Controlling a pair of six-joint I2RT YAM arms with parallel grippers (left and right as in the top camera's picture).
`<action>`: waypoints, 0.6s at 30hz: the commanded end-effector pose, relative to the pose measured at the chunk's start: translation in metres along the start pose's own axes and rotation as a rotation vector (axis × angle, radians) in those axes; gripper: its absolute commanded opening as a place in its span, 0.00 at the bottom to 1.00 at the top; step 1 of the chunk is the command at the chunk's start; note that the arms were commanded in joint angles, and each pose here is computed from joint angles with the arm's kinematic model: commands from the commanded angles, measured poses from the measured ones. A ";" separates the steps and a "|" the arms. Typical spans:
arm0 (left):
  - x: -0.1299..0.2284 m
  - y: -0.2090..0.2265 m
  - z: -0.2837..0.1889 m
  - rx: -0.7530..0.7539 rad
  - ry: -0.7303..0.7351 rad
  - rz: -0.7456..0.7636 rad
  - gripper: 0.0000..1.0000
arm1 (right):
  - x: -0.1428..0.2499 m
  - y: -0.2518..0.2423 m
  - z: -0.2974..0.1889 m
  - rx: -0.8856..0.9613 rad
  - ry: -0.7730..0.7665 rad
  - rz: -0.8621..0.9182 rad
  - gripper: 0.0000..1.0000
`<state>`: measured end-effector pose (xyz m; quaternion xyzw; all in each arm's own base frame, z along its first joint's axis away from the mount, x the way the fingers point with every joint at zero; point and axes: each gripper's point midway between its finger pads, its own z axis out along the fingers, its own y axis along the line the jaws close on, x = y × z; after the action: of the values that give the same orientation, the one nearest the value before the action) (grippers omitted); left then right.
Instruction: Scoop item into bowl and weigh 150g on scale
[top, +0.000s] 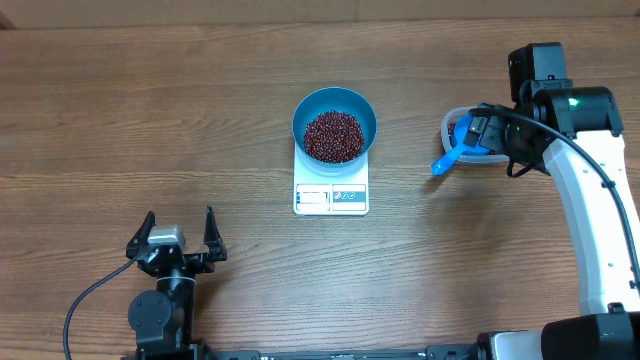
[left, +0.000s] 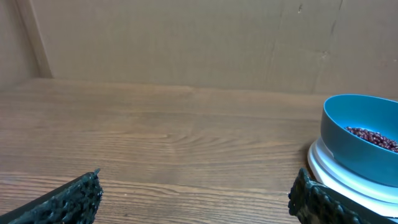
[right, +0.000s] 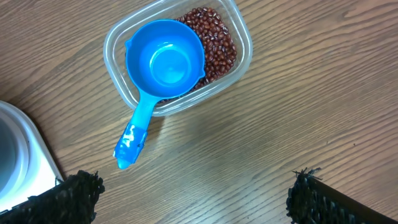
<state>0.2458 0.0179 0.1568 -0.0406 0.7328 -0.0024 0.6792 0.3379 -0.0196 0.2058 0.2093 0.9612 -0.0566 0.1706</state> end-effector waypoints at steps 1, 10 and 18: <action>0.000 -0.001 0.000 0.006 -0.005 -0.003 0.99 | -0.009 0.001 -0.006 -0.010 -0.030 -0.002 1.00; 0.000 -0.001 0.000 0.006 -0.005 -0.003 0.99 | -0.009 0.001 -0.006 -0.010 -0.030 -0.002 1.00; 0.000 -0.001 0.000 0.006 -0.005 -0.003 1.00 | -0.009 0.001 -0.006 -0.010 -0.030 -0.002 1.00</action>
<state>0.2458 0.0175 0.1568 -0.0398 0.7329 -0.0030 0.6792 0.3377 -0.0197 0.2058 0.2093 0.9612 -0.0569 0.1703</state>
